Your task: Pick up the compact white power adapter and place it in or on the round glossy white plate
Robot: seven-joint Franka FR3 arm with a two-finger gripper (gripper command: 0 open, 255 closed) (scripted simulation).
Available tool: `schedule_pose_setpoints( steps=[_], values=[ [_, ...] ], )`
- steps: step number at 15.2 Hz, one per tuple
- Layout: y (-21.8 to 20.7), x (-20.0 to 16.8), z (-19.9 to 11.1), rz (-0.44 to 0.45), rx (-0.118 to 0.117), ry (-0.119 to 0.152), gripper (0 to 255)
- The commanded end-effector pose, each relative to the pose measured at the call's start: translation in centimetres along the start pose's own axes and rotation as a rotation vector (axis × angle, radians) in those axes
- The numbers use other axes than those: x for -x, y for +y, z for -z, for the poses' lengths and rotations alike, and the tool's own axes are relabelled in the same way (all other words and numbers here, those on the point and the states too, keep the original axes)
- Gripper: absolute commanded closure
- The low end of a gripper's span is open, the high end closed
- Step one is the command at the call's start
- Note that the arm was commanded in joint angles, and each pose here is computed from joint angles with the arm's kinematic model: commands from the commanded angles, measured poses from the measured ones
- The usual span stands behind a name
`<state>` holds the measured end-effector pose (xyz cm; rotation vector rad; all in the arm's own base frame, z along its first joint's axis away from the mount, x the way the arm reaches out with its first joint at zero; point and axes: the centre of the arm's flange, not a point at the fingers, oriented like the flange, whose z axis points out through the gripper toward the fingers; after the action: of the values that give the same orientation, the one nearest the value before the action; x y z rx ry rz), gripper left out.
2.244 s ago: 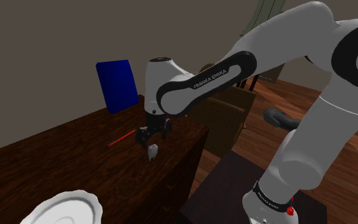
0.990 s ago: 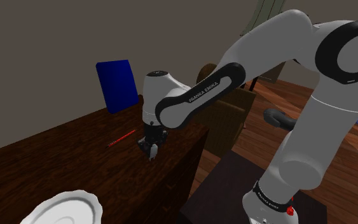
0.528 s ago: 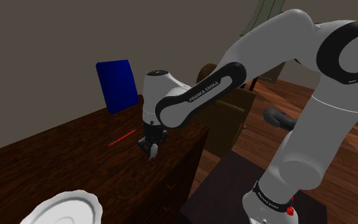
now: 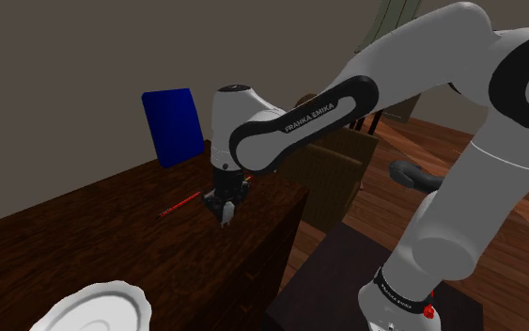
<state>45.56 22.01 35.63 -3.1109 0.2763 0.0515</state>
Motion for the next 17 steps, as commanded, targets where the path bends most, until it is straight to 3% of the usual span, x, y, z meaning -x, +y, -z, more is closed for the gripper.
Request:
schedule_pose_setpoints(
  steps=[1,8,17],
  values=[
    [0.1,0.0,1.0,0.000,0.000,0.000,255],
    [0.0,0.1,4.3,0.000,0.000,0.000,255],
    [-11.6,2.5,4.4,0.000,0.000,0.000,255]
  ],
)
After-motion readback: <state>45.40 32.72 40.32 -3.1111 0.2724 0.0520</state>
